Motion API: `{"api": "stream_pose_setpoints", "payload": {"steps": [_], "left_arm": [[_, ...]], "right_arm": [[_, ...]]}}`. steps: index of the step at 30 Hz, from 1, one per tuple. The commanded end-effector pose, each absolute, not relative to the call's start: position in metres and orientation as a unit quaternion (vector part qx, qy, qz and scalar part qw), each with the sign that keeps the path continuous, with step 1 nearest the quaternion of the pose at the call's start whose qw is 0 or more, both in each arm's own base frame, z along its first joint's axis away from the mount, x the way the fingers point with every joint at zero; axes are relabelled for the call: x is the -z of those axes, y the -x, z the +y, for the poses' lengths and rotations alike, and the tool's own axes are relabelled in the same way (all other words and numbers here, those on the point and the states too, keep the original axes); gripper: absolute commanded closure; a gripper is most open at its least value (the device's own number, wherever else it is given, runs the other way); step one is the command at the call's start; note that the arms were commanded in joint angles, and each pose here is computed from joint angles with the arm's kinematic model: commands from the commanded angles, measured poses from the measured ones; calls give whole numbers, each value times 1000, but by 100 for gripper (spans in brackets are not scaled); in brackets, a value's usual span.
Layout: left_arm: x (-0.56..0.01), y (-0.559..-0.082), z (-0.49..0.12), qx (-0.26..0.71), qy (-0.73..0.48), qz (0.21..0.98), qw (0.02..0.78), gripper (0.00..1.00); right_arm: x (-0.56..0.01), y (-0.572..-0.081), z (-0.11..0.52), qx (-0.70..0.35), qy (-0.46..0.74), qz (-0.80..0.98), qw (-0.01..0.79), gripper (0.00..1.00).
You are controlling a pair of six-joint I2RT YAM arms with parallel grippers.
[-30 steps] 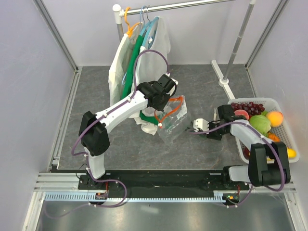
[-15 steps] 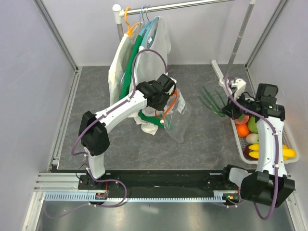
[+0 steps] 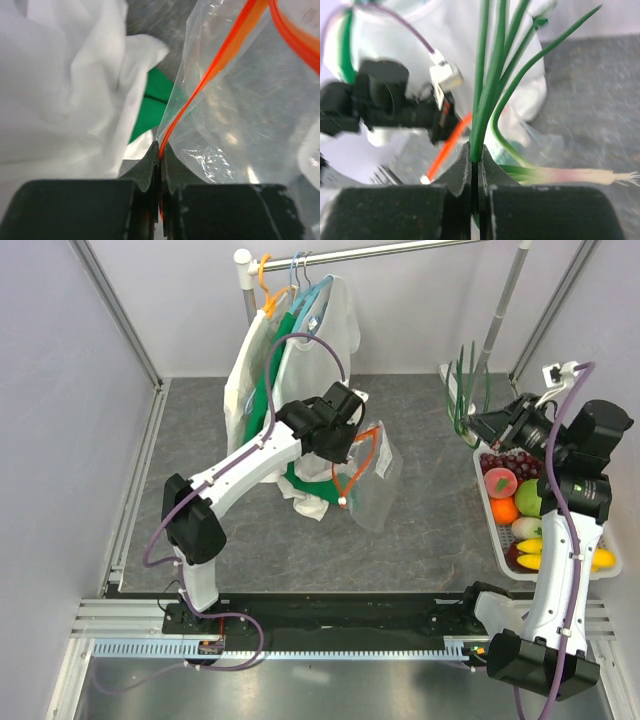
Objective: Place the food in the zip-top bag and seal the zipper
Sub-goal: Pick up the fake vegetable at the center of the board, then place the fake vegetable in the zipper food storage bag.
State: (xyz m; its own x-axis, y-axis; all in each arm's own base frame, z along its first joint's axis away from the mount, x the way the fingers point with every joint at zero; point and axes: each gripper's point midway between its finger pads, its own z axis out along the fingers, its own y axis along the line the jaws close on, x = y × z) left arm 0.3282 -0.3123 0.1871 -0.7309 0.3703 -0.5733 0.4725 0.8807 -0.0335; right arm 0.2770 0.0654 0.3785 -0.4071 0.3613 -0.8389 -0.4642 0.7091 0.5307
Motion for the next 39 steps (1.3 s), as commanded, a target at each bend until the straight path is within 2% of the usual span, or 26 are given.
{"api": "stream_pose_setpoints", "payload": {"steps": [1,6,10,19,27,33,39], "left_arm": [[-251,-307,-336,195,-232,902,308,98],[-220,-299,-355,205,-238,914,256,98],[-202,-300,-367,206,-232,920,238,98],[-179,-303,-382,215,-210,931,208,98],[-186,-306,-386,218,-209,927,221,98],[-194,-309,-383,213,-208,925,235,98],[-207,-312,-378,209,-204,922,254,98]], "right_arm": [[-440,-284,67,-443,-25,676,588,100],[-481,-280,59,-461,-87,592,656,100],[-511,-258,69,-477,-58,527,701,100],[-479,-272,113,-553,-110,536,628,100],[-468,-276,171,-599,-111,545,577,100],[-452,-273,187,-591,-128,571,554,100],[-409,-262,185,-541,-145,641,525,100]]}}
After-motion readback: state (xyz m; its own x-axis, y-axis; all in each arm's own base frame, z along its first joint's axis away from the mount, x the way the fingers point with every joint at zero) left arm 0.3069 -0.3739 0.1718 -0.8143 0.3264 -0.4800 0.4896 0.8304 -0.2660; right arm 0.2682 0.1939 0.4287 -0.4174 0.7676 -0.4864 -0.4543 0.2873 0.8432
